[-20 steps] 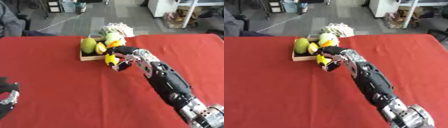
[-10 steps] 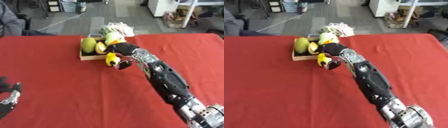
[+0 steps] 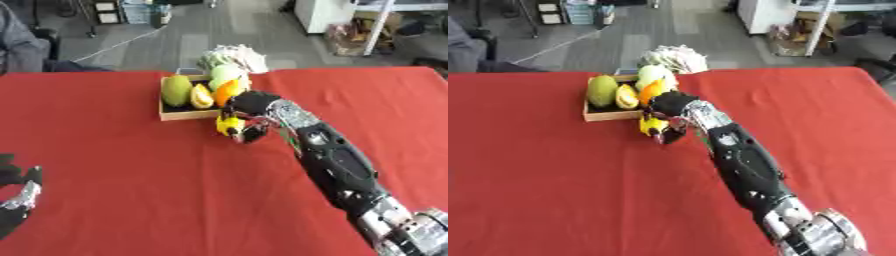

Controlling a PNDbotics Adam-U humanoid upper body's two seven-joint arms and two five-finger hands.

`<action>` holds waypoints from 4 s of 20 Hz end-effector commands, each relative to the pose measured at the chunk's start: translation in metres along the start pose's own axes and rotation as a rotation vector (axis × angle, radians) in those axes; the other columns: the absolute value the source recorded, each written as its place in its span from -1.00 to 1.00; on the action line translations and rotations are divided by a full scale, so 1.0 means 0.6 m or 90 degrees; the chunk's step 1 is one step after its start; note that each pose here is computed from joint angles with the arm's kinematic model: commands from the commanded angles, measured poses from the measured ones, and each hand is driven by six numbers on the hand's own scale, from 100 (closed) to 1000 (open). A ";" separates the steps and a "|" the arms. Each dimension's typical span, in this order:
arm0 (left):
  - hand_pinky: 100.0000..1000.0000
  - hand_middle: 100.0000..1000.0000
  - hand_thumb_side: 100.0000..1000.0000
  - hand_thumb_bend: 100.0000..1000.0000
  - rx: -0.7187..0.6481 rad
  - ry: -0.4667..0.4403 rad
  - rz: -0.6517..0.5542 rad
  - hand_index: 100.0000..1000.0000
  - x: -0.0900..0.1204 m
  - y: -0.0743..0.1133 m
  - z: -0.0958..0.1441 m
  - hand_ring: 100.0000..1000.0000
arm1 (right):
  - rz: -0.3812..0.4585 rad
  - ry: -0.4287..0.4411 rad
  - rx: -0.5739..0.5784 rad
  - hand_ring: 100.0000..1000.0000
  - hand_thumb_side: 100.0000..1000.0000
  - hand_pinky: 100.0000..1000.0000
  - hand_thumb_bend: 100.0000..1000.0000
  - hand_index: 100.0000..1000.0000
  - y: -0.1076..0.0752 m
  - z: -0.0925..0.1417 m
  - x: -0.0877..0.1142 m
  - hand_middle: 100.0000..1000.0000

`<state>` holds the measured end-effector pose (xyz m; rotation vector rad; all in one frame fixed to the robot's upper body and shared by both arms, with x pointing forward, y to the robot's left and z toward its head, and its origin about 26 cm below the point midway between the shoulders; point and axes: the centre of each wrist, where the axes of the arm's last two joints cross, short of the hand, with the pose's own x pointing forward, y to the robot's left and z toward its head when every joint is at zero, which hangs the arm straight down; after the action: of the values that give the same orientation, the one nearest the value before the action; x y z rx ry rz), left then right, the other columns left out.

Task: Pick up objects on the table and place them in the box.

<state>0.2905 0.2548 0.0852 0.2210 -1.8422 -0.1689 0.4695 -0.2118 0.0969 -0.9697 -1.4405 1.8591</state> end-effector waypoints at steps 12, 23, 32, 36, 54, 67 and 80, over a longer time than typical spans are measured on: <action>0.44 -0.10 -1.00 -0.39 -0.017 -0.018 0.000 0.28 0.012 0.000 -0.005 -0.07 | -0.144 0.187 -0.291 -0.11 -1.00 0.24 -1.00 -0.11 -0.085 -0.009 -0.055 -0.32; 0.44 -0.11 -1.00 -0.38 -0.047 -0.037 0.007 0.28 0.026 -0.010 -0.013 -0.07 | -0.161 0.280 -0.314 0.03 -1.00 0.30 -1.00 0.14 -0.058 -0.019 -0.055 -0.09; 0.44 -0.11 -1.00 -0.37 -0.051 -0.037 0.006 0.28 0.026 -0.011 -0.013 -0.07 | -0.121 0.280 -0.228 0.35 -1.00 0.40 -1.00 0.55 -0.045 -0.022 -0.048 0.39; 0.44 -0.11 -1.00 -0.37 -0.051 -0.037 0.005 0.29 0.025 -0.011 -0.013 -0.07 | -0.103 0.282 -0.227 0.40 -1.00 0.42 -1.00 0.59 -0.048 -0.020 -0.050 0.45; 0.44 -0.11 -1.00 -0.31 -0.011 -0.005 -0.014 0.28 0.001 0.008 0.002 -0.03 | -0.332 0.073 -0.448 0.14 -0.95 0.36 -1.00 0.43 -0.125 0.076 -0.054 0.14; 0.46 -0.05 -0.83 -0.15 -0.006 0.001 -0.021 0.32 -0.011 0.011 0.008 0.03 | -0.711 -0.011 -0.498 0.09 -0.14 0.35 -1.00 0.43 0.004 0.233 0.053 0.09; 0.48 -0.02 -0.74 -0.08 -0.033 0.014 -0.020 0.35 -0.032 0.000 0.022 0.06 | -0.852 0.014 -0.442 0.09 -0.10 0.35 -1.00 0.42 0.080 0.266 0.112 0.08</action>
<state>0.2826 0.2592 0.0598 0.2114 -1.7967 -0.2182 0.2982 -0.2564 0.0541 -0.0973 -1.9635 0.3668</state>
